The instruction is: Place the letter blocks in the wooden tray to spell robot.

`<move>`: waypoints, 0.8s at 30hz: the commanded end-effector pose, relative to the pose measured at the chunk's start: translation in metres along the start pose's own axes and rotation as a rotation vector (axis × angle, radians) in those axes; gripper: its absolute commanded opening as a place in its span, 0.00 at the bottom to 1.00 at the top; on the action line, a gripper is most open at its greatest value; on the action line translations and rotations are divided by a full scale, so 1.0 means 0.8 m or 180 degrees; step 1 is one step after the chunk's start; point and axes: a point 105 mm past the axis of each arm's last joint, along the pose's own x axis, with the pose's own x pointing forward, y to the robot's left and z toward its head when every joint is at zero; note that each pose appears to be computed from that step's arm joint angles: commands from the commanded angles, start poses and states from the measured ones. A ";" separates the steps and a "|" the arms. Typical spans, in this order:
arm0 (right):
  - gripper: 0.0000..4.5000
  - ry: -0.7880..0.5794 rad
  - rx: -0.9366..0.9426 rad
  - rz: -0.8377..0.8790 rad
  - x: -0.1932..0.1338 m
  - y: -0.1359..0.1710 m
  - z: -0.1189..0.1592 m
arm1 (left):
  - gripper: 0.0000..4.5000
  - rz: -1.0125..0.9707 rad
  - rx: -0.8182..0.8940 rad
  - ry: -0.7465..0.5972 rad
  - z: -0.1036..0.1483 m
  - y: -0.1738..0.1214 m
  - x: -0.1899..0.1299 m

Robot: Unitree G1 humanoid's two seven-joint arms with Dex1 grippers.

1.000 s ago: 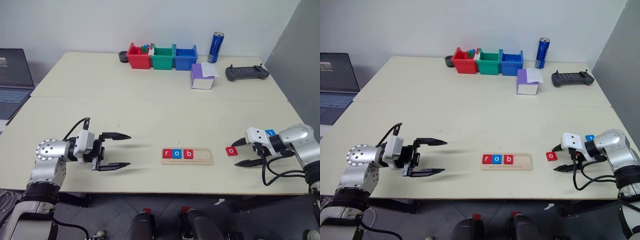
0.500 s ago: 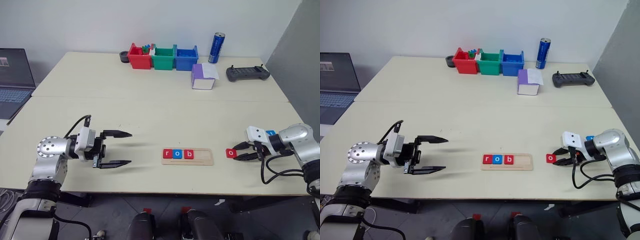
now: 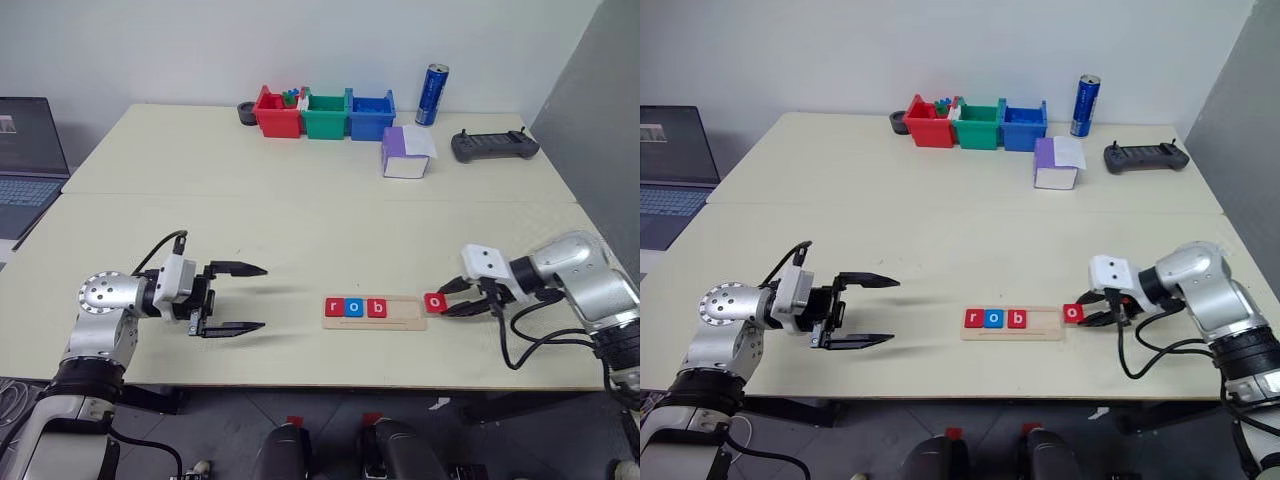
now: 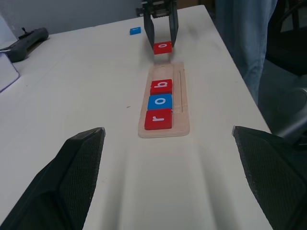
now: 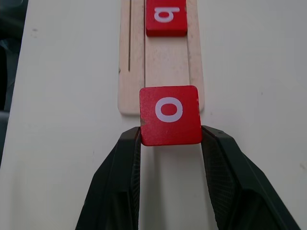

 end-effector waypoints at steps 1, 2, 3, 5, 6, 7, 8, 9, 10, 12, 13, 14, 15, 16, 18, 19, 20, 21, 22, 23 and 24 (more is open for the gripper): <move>0.32 -0.0073 -0.0095 -0.0041 0.010 -0.003 0.028 | 1.00 -0.0019 0.0090 0.0023 0.005 0.000 -0.003; 0.32 -0.0062 -0.0109 -0.0046 0.014 -0.002 0.030 | 1.00 -0.0011 0.0082 0.0012 0.005 0.000 -0.003; 0.32 -0.0043 -0.0129 -0.0056 0.019 -0.003 0.031 | 1.00 -0.0005 0.0074 -0.0002 0.005 -0.001 -0.003; 0.32 -0.0022 -0.0145 -0.0078 0.027 -0.006 0.034 | 1.00 -0.0008 0.0067 -0.0015 0.005 -0.002 -0.002; 0.32 -0.0019 -0.0146 -0.0080 0.030 -0.006 0.035 | 1.00 -0.0012 0.0064 -0.0017 0.005 -0.002 -0.001; 0.32 0.0008 -0.0165 -0.0064 0.032 -0.006 0.035 | 1.00 -0.0015 0.0062 -0.0017 0.004 -0.003 -0.001; 0.32 0.0038 -0.0186 -0.0050 0.034 -0.005 0.035 | 1.00 -0.0018 0.0061 -0.0017 0.004 -0.003 -0.001; 0.32 0.0066 -0.0206 -0.0040 0.036 -0.005 0.034 | 1.00 -0.0019 0.0060 -0.0016 0.004 -0.003 -0.001; 0.32 0.0081 -0.0216 -0.0035 0.038 -0.005 0.033 | 1.00 -0.0019 0.0060 -0.0015 0.004 -0.004 -0.001; 0.32 0.0085 -0.0196 -0.0076 0.041 -0.008 0.034 | 1.00 -0.0020 0.0060 -0.0012 0.004 -0.004 -0.001; 0.32 0.0082 -0.0186 -0.0094 0.042 -0.009 0.034 | 1.00 -0.0022 0.0059 -0.0010 0.004 -0.004 -0.001; 0.32 0.0084 -0.0185 -0.0097 0.044 -0.009 0.034 | 1.00 -0.0024 0.0056 -0.0010 0.004 -0.005 -0.001; 0.32 0.0091 -0.0187 -0.0094 0.045 -0.008 0.034 | 1.00 -0.0026 0.0053 -0.0011 0.003 -0.006 -0.001; 0.32 0.0107 -0.0189 -0.0092 0.047 -0.008 0.033 | 1.00 -0.0027 0.0045 -0.0016 0.003 -0.006 -0.001; 0.32 0.0130 -0.0194 -0.0083 0.051 -0.007 0.032 | 1.00 -0.0022 0.0029 -0.0039 0.004 -0.008 0.000; 0.32 0.0134 -0.0196 -0.0077 0.053 -0.007 0.033 | 1.00 -0.0022 0.0023 -0.0046 0.004 -0.008 0.000; 0.32 0.0131 -0.0198 -0.0069 0.054 -0.006 0.034 | 1.00 -0.0023 0.0021 -0.0048 0.004 -0.009 0.000; 0.32 0.0128 -0.0202 -0.0061 0.055 -0.006 0.036 | 1.00 -0.0025 0.0019 -0.0049 0.004 -0.009 0.000; 0.32 0.0126 -0.0208 -0.0054 0.056 -0.006 0.038 | 1.00 -0.0025 0.0017 -0.0049 0.004 -0.010 0.000; 0.32 0.0132 -0.0213 -0.0041 0.057 -0.006 0.038 | 1.00 -0.0024 0.0014 -0.0049 0.004 -0.010 0.000; 0.32 0.0138 -0.0216 -0.0029 0.057 -0.005 0.039 | 1.00 -0.0021 0.0013 -0.0048 0.003 -0.010 0.000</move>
